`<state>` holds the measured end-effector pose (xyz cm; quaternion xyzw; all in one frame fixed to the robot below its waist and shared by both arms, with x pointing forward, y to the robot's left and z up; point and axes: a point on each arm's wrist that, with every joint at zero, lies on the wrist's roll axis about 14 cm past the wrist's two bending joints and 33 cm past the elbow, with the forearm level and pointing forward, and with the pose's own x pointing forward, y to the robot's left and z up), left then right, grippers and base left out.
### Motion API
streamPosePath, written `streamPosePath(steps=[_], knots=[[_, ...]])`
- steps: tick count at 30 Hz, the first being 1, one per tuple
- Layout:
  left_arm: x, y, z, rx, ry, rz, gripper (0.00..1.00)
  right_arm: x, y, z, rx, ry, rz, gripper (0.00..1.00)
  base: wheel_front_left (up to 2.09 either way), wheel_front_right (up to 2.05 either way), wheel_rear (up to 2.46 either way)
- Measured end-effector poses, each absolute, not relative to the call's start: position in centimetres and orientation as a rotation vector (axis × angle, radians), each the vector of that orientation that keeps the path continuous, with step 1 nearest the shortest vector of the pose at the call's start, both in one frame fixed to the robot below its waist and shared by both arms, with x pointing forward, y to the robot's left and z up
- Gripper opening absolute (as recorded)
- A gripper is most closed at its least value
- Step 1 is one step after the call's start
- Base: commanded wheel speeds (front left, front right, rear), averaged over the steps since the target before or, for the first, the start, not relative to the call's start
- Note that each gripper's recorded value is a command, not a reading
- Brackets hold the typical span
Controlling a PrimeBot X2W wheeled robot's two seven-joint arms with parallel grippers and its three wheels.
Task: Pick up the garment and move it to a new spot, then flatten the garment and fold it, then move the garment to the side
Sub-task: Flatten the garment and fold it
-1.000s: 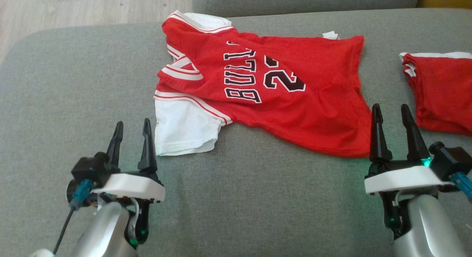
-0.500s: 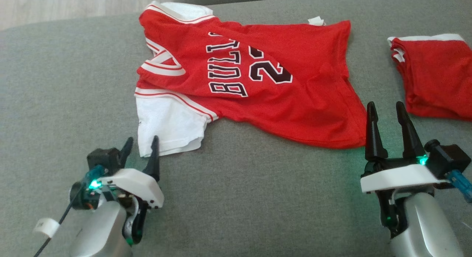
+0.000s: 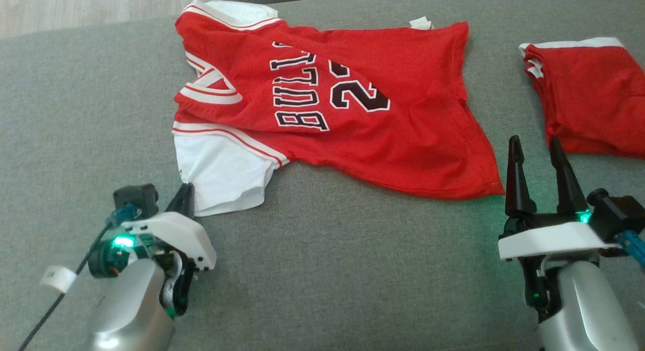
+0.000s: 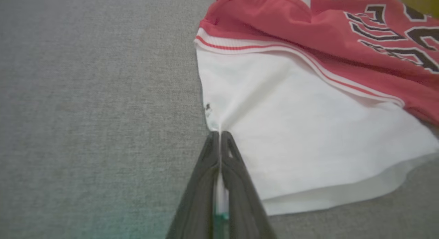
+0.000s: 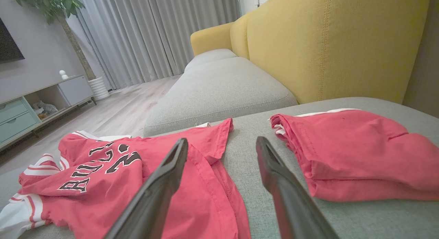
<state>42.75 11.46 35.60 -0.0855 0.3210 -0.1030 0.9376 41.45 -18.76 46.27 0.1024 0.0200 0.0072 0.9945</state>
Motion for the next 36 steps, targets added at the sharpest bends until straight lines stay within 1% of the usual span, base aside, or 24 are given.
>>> streamPosePath(steps=[5,6,11,13,19,27,32,36], knots=[[43.1,11.5,36.8,-0.189,0.572,-0.207,0.00,41.4,-18.8,46.0,0.199,0.049,0.014,1.00,0.00,0.00,0.00],[43.5,11.5,38.0,-0.204,0.499,-0.204,0.00,41.4,-18.7,45.9,0.199,0.055,0.015,1.00,0.00,0.00,0.00],[45.8,11.4,43.3,-0.252,0.248,-0.205,0.00,41.1,-18.4,44.9,0.196,0.091,0.021,1.00,0.00,0.00,0.00],[46.3,11.0,45.2,-0.280,0.174,-0.220,0.00,40.9,-18.3,44.2,0.196,0.121,0.022,1.00,0.00,0.00,0.00],[46.9,11.8,49.1,-0.293,0.033,-0.202,0.00,39.8,-18.2,41.1,0.202,0.264,0.019,1.00,0.00,0.00,0.00],[45.6,11.8,49.4,-0.281,0.017,-0.211,0.00,38.5,-17.2,38.1,0.245,0.389,0.027,1.00,0.00,0.00,0.00],[45.3,11.8,49.4,-0.282,0.017,-0.217,0.00,39.2,-15.9,38.2,0.245,0.393,0.066,1.00,0.00,0.00,0.00],[45.2,11.7,49.3,-0.282,0.019,-0.220,0.00,39.3,-15.8,37.9,0.241,0.400,0.069,1.00,0.00,0.00,0.00]])
